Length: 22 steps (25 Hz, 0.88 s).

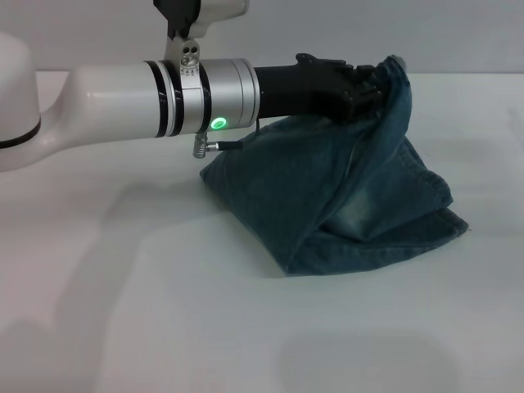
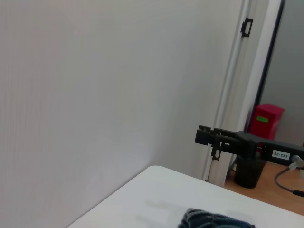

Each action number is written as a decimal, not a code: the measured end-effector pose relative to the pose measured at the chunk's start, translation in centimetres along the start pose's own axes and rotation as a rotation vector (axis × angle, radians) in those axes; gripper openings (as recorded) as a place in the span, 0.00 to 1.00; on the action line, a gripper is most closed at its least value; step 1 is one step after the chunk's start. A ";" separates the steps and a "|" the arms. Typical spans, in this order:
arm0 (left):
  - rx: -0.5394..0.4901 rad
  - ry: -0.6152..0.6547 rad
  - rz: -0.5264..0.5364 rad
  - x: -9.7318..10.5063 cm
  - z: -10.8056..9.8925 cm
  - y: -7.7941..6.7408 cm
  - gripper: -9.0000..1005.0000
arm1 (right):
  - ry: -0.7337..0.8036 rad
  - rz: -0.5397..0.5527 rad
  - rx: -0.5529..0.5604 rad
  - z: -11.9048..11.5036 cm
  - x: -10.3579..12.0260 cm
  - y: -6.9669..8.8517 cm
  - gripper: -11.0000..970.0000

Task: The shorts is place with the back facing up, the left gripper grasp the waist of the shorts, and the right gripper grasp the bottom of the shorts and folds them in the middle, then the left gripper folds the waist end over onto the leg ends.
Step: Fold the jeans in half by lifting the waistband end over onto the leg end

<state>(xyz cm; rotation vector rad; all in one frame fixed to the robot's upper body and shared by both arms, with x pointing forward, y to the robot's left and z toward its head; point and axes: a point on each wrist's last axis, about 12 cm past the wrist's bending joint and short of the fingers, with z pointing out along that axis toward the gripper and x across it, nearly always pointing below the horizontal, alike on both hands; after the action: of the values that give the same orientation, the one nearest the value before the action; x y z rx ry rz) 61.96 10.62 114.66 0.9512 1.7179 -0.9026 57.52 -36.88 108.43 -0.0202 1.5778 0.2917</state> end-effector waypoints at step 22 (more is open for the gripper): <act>0.032 -0.016 0.004 -0.4 -0.2 -0.3 0.85 | 0.011 0.015 -0.013 0.2 0.5 0.5 0.65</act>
<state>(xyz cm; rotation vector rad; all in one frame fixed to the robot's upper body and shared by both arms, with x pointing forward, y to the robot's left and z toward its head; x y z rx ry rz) 61.73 10.58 115.18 0.9664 1.6921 -0.9353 57.55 -36.27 107.98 -0.0199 1.5876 0.3138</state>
